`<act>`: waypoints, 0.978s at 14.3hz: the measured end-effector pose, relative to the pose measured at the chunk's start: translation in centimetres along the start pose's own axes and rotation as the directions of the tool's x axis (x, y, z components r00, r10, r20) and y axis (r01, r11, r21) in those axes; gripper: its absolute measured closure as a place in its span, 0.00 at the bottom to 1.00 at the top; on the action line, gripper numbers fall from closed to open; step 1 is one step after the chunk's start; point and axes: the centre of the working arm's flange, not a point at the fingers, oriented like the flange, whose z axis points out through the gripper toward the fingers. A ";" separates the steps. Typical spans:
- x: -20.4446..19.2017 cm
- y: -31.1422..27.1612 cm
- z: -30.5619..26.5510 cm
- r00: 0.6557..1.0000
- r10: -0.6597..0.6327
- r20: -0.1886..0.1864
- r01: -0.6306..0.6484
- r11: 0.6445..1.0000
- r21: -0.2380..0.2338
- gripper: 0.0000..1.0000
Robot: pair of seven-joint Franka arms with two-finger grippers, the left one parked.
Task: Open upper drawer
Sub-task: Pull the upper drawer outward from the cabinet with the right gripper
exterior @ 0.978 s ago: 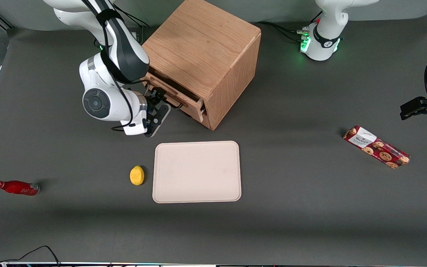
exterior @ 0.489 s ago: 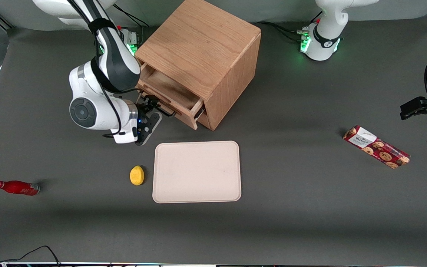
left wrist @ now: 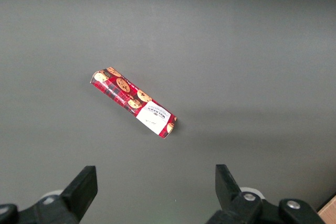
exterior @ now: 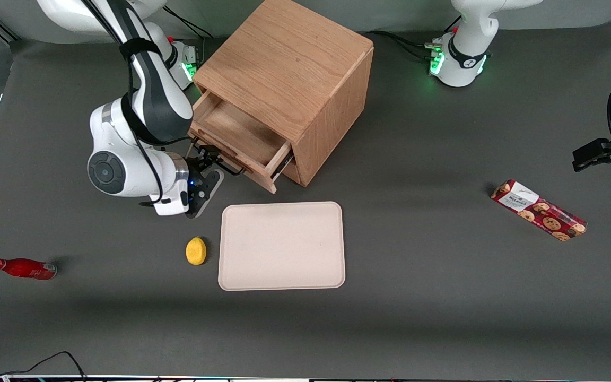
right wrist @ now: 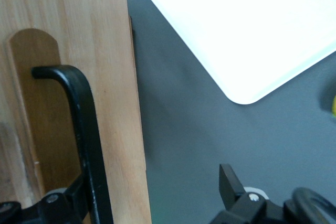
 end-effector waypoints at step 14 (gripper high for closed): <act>-0.5 4.1 -1.2 0.999 -0.034 -0.026 0.033 0.999 -0.012 0.00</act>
